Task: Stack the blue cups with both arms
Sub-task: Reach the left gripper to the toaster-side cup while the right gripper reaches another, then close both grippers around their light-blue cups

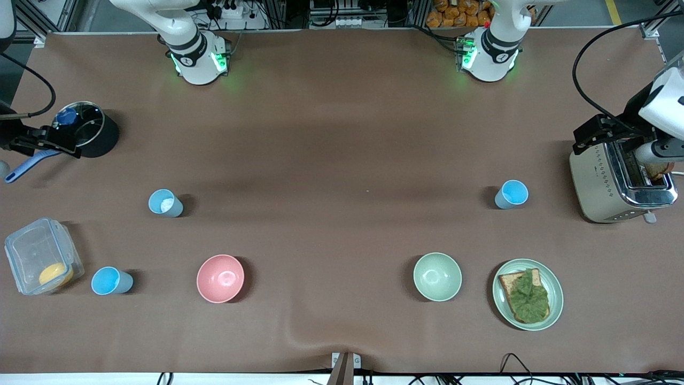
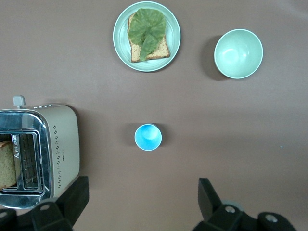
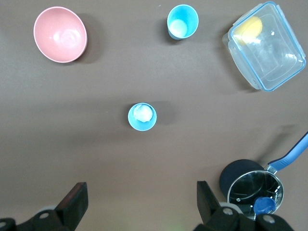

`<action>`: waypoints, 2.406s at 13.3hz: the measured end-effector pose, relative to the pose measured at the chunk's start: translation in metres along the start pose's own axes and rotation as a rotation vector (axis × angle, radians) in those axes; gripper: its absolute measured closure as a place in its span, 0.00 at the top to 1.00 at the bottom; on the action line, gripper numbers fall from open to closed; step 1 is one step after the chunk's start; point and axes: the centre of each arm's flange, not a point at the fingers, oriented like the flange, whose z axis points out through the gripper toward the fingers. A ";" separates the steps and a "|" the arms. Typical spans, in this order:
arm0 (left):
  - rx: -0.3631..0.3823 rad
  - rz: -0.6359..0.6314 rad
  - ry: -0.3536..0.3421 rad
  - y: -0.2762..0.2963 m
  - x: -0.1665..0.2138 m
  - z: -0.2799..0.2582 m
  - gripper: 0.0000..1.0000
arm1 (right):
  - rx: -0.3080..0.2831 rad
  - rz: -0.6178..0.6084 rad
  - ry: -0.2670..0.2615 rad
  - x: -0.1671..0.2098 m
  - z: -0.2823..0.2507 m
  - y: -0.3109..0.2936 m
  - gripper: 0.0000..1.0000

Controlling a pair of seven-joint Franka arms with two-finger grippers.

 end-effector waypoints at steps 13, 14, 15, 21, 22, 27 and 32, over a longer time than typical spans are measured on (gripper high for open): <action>0.000 -0.038 -0.117 -0.045 0.003 0.239 1.00 | -0.001 -0.001 -0.011 -0.001 0.001 -0.010 1.00; 0.001 -0.036 -0.137 -0.045 -0.006 0.257 1.00 | -0.002 -0.003 -0.019 0.000 0.004 -0.011 1.00; 0.001 -0.034 -0.151 -0.044 -0.013 0.273 1.00 | -0.003 -0.009 -0.033 0.002 0.010 -0.013 1.00; -0.005 -0.020 -0.156 -0.043 -0.033 0.342 0.91 | -0.036 -0.026 -0.186 0.046 0.112 -0.023 1.00; -0.006 -0.020 -0.159 -0.043 -0.033 0.350 0.91 | -0.034 -0.025 -0.184 0.054 0.133 -0.011 1.00; -0.011 -0.047 -0.187 -0.057 -0.034 0.385 0.55 | -0.024 -0.057 -0.124 0.054 0.240 0.019 1.00; -0.009 -0.131 -0.140 -0.049 -0.018 0.372 0.02 | -0.022 -0.090 -0.129 0.040 0.314 0.021 1.00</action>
